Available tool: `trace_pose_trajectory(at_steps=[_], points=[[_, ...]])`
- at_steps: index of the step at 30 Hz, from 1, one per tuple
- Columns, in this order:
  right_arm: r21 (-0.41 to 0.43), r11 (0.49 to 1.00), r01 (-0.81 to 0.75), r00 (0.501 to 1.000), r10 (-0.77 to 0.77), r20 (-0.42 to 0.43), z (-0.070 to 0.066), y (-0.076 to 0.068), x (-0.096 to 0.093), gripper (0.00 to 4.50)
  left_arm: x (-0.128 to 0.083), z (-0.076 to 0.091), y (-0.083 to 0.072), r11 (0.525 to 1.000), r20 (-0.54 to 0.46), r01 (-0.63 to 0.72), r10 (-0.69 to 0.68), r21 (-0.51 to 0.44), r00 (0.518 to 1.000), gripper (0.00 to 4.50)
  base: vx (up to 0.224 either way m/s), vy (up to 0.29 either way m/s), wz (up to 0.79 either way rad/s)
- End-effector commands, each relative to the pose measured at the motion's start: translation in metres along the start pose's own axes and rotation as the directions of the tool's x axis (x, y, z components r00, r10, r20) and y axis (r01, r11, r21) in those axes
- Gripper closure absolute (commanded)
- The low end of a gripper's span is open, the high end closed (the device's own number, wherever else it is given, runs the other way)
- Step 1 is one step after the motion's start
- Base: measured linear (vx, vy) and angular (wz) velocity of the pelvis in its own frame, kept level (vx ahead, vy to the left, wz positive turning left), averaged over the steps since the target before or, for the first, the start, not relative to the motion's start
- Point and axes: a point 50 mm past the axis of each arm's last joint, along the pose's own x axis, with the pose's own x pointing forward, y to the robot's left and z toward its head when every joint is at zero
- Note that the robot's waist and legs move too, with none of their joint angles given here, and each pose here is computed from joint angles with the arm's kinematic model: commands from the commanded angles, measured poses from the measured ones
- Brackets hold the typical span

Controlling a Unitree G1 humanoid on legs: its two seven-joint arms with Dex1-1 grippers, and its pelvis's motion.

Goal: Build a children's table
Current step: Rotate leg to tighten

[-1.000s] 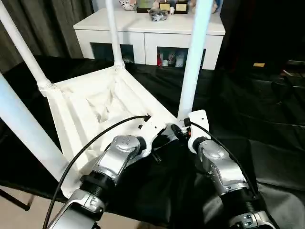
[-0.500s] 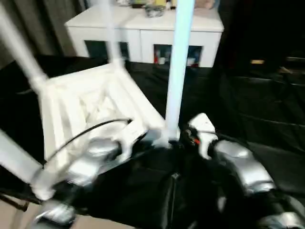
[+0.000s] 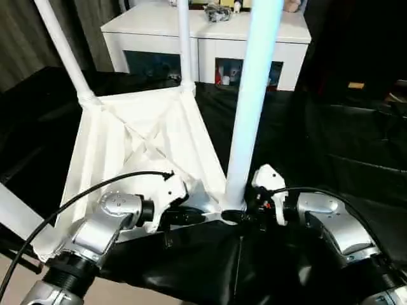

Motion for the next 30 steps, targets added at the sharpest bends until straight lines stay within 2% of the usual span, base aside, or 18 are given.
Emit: trace_pose_trajectory(at_steps=[1, 3, 5, 8, 13, 15, 19, 20, 21, 23, 24, 25, 26, 27, 29, 30], points=[[-0.015, 1.000, -0.017, 1.000, 0.017, 0.011, 0.005, 0.000, -0.001, 1.10, 0.006, 0.000, -0.009, 0.997, 0.010, 0.074, -0.074, -0.005, 0.997, 4.50, 0.000, 0.000, 0.00], [-0.011, 1.000, -0.029, 1.000, 0.029, 0.006, 0.003, 0.001, -0.002, 1.35, 0.005, 0.000, -0.009, 0.997, 0.007, 0.075, -0.075, -0.005, 0.997, 4.50, 0.000, 0.000, 0.00], [-0.010, 0.999, -0.034, 0.999, 0.034, 0.004, 0.003, 0.001, -0.002, 1.35, 0.005, 0.000, -0.009, 0.997, 0.006, 0.075, -0.075, -0.005, 0.997, 4.50, 0.000, 0.000, 0.00], [-0.003, 0.999, -0.038, 0.999, 0.038, 0.002, 0.002, 0.002, -0.003, 1.65, 0.004, 0.000, -0.009, 0.997, 0.003, 0.077, -0.077, -0.008, 0.997, 4.50, 0.000, 0.000, 0.00], [0.009, 0.999, -0.035, 0.999, 0.035, 0.010, 0.001, 0.001, -0.003, 1.79, 0.004, -0.001, -0.010, 0.997, 0.000, 0.082, -0.082, -0.012, 0.997, 4.50, 0.000, 0.000, 0.00], [0.028, 1.000, -0.002, 1.000, 0.001, 0.023, 0.001, -0.001, -0.001, 1.80, 0.004, -0.001, -0.010, 0.997, -0.001, 0.080, -0.080, -0.014, 0.997, 4.50, 0.000, 0.000, 0.00], [0.136, 0.956, 0.260, 0.961, -0.270, 0.058, -0.001, -0.015, 0.010, 1.81, 0.012, -0.005, 0.004, 0.996, -0.028, -0.072, 0.071, -0.043, 0.997, 4.50, 0.000, 0.000, 0.00], [0.136, 0.956, 0.260, 0.961, -0.270, 0.058, -0.001, -0.015, 0.010, 1.81, 0.012, -0.005, 0.004, 0.996, -0.028, -0.072, 0.071, -0.043, 0.997, 4.50, 0.000, 0.000, 0.00], [0.182, 0.917, 0.356, 0.927, -0.371, 0.058, -0.003, -0.018, 0.014, 1.81, 0.016, -0.005, 0.010, 0.988, -0.034, -0.143, 0.141, -0.052, 0.989, 4.50, 0.000, 0.000, 0.00], [0.313, 0.761, 0.567, 0.804, -0.594, -0.011, -0.012, -0.024, 0.023, 1.81, 0.033, 0.001, 0.025, 0.945, -0.034, -0.316, 0.314, -0.085, 0.949, 4.50, 0.000, 0.000, 0.00], [0.344, 0.699, 0.627, 0.756, -0.653, -0.051, -0.016, -0.024, 0.025, 1.81, 0.039, 0.004, 0.030, 0.924, -0.037, -0.370, 0.368, -0.096, 0.929, 4.50, 0.000, 0.000, 0.00], [0.344, 0.699, 0.627, 0.756, -0.653, -0.051, -0.016, -0.024, 0.025, 1.81, 0.039, 0.004, 0.030, 0.924, -0.037, -0.370, 0.368, -0.096, 0.929, 4.50, 0.000, 0.000, 0.00], [0.354, 0.654, 0.669, 0.718, -0.692, -0.080, -0.019, -0.024, 0.027, 1.82, 0.043, 0.007, 0.034, 0.900, -0.037, -0.422, 0.420, -0.111, 0.907, 4.50, 0.000, 0.000, 0.00], [0.354, 0.654, 0.669, 0.718, -0.692, -0.080, -0.019, -0.024, 0.027, 1.82, 0.043, 0.007, 0.034, 0.900, -0.037, -0.422, 0.420, -0.111, 0.907, 4.50, 0.000, 0.000, 0.00], [0.322, 0.586, 0.744, 0.644, -0.757, -0.111, -0.016, -0.020, 0.039, 1.82, 0.059, 0.019, 0.046, 0.813, -0.043, -0.570, 0.569, -0.122, 0.821, 4.50, 0.000, 0.000, 0.00], [0.319, 0.592, 0.740, 0.649, -0.753, -0.108, -0.014, -0.018, 0.042, 1.82, 0.061, 0.020, 0.047, 0.806, -0.045, -0.580, 0.579, -0.119, 0.814, 4.50, 0.000, 0.000, 0.00]])
